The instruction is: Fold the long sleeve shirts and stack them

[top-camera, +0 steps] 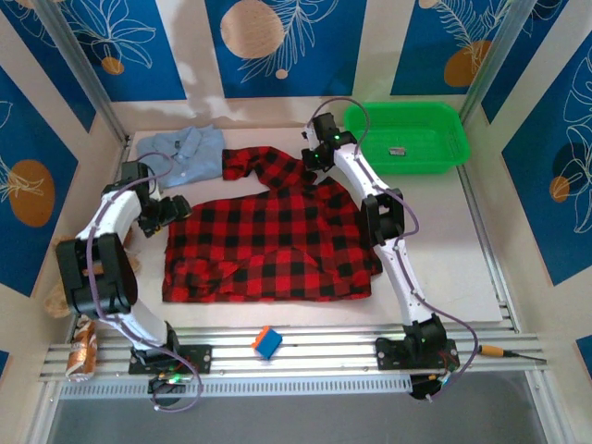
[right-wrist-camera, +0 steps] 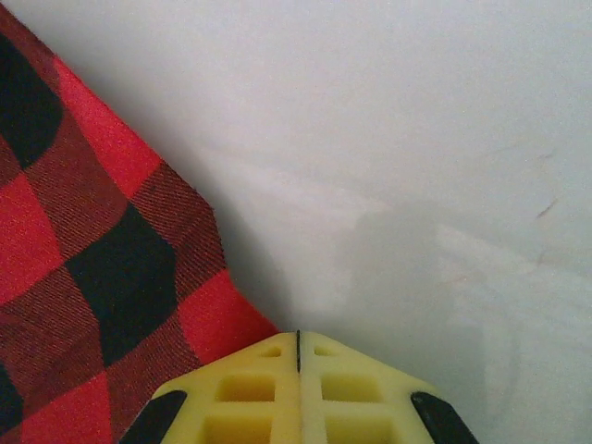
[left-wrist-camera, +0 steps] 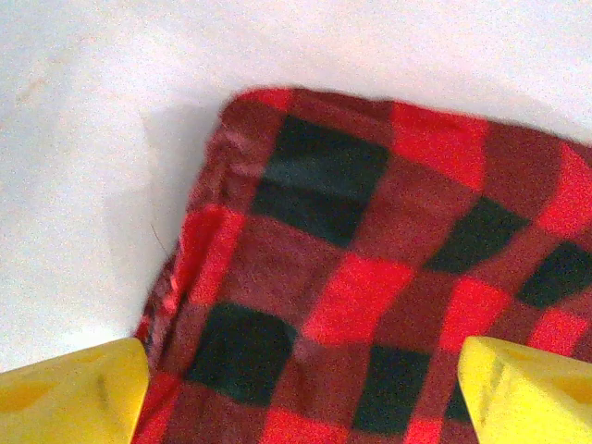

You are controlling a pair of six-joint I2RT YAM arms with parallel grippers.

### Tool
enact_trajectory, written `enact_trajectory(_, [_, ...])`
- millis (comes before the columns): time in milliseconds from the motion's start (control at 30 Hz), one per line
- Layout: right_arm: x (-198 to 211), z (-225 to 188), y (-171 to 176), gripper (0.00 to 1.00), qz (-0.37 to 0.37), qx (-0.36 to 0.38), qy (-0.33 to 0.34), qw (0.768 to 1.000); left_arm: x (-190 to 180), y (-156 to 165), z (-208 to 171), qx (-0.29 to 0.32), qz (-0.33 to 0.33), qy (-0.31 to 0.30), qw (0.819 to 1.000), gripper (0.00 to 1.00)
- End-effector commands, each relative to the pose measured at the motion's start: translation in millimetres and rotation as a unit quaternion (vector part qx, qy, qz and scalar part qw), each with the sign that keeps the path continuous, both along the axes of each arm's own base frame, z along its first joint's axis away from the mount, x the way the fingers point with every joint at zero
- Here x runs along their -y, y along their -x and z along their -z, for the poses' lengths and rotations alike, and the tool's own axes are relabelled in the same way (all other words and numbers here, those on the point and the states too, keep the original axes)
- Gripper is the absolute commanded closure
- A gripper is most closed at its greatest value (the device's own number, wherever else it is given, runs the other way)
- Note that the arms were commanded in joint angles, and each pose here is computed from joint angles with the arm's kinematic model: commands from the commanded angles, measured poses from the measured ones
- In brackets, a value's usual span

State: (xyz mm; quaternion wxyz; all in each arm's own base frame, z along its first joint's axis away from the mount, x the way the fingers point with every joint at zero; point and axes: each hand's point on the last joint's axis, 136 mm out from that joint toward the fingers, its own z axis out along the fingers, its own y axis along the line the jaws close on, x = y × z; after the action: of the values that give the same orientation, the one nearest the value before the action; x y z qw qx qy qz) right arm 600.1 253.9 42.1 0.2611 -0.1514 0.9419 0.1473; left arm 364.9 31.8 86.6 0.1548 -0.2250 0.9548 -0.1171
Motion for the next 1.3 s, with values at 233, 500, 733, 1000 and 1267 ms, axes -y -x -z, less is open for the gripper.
enact_trajectory(233, [-14, -173, -9, 1.0, 0.008, 0.156, -0.079, 0.985, -22, -62, 14, 0.023, -0.015, 0.013, 1.0, 0.24])
enact_trajectory(500, [-14, -168, -3, 1.0, 0.0, 0.141, -0.078, 0.987, -2, -70, 45, -0.004, 0.007, 0.08, 0.997, 0.39])
enact_trajectory(733, [-15, -157, -3, 1.0, 0.0, 0.133, -0.068, 0.989, -6, -65, 62, -0.03, 0.013, 0.066, 0.997, 0.49])
enact_trajectory(1000, [-12, -146, 0, 1.0, -0.002, 0.121, -0.059, 0.991, -20, -72, 44, 0.001, -0.003, 0.029, 1.0, 0.35])
enact_trajectory(1267, [-9, -146, 1, 1.0, 0.0, 0.116, -0.058, 0.992, -40, -69, 36, -0.026, -0.001, -0.03, 0.999, 0.3])
